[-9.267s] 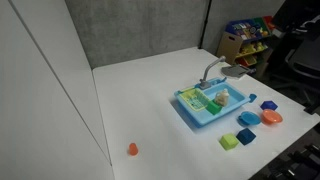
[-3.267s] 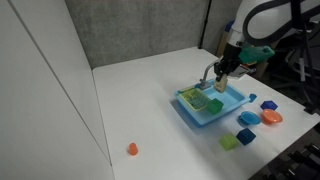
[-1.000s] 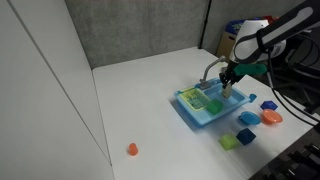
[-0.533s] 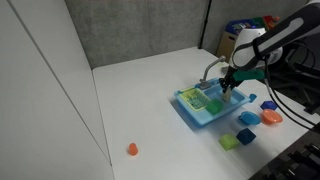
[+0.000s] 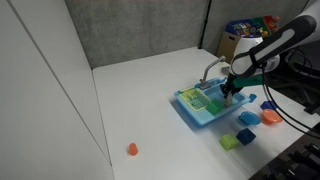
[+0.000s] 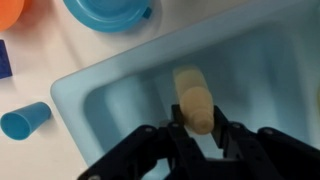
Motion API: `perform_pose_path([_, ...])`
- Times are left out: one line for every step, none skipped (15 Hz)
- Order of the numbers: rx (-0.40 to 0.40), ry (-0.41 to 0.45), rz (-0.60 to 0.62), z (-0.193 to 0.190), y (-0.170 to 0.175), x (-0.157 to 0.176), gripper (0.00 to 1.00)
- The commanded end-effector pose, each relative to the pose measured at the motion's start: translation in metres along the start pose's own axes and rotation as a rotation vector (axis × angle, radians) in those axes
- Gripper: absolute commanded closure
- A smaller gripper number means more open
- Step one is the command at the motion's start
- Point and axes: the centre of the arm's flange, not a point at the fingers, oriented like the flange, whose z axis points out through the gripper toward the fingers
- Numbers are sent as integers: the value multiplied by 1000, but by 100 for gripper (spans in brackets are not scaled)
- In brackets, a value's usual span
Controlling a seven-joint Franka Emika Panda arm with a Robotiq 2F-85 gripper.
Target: Put the white bottle in the sink
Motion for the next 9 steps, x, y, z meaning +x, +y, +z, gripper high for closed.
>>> perform_pose_path([3,10,27,5,2,0,90])
perform_pose_path([2,8,25,5,1,-1,90])
perform_pose_path([2,8,24,5,1,-1,86])
perform_pose_path([3,10,20,3,0,-2,43])
perform_pose_path([7,14,16,0,-1,-2,42])
perform_pose_path([9,16,14,-3,-2,-3,36])
perform_pose_path([12,19,7,-7,-4,-4,29])
perform_pose_path([17,23,1,-12,-5,-4,20])
perform_pose_path([22,24,-3,-17,-7,-5,12])
